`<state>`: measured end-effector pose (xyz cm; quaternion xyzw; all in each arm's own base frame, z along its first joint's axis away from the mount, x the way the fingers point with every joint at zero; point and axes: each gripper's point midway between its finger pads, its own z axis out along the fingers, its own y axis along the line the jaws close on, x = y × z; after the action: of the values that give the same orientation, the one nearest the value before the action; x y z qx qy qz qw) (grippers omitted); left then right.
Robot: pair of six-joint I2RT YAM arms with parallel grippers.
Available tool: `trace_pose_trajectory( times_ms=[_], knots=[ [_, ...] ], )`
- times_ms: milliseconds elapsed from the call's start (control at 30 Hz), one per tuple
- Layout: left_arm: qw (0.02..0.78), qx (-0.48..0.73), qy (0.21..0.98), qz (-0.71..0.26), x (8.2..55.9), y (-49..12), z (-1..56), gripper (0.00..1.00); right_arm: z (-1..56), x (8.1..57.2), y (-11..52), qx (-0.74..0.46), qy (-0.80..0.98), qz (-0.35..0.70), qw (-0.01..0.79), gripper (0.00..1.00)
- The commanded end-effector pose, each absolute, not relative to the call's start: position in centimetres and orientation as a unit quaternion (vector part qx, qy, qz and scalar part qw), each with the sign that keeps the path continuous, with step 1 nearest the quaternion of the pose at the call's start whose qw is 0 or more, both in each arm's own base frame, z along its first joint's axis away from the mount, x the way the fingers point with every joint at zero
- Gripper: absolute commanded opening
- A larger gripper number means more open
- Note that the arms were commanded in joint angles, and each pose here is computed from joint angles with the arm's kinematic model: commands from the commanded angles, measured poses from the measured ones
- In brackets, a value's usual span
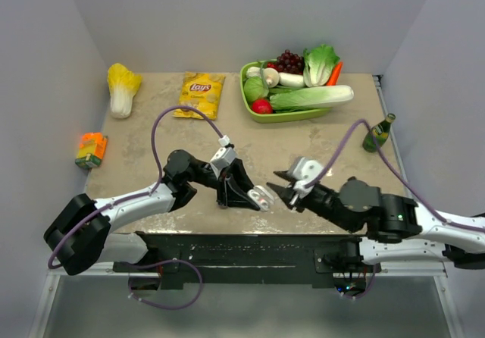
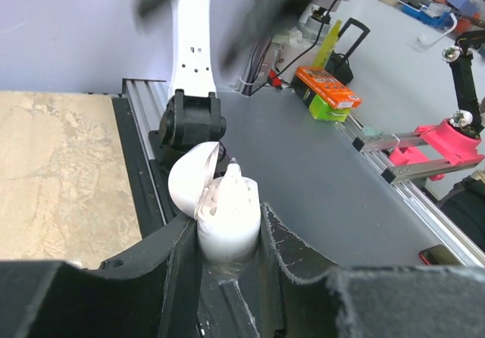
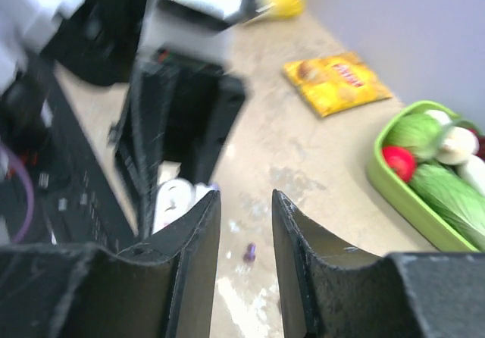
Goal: Insert the wireless bluetooth earbuds into the charging case
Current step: Place the earbud in the charging case, then close the charging case.
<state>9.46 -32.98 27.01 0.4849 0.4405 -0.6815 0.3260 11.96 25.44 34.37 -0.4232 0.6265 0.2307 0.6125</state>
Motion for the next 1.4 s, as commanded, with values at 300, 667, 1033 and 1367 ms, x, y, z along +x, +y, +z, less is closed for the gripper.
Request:
trace_pose_trajectory(
  times_ms=[300,667,1033,1367],
  knots=[
    [0.577,0.364,0.441,-0.583,14.9,-31.3,29.0,0.0,34.2,16.5,20.1,-0.14,0.726,0.189,0.646,0.33],
    [0.615,0.371,0.476,-0.508,15.5,-31.2,28.1,0.0,33.6,16.7,24.5,-0.191,0.736,0.173,0.626,0.38],
    [0.621,0.384,0.469,-0.497,14.9,-30.8,27.7,0.0,32.6,17.2,26.4,-0.229,0.742,0.183,0.603,0.37],
    [0.621,0.39,0.466,-0.496,14.7,-31.0,27.6,0.0,31.4,17.2,27.7,-0.263,0.744,0.191,0.583,0.37]
  ],
)
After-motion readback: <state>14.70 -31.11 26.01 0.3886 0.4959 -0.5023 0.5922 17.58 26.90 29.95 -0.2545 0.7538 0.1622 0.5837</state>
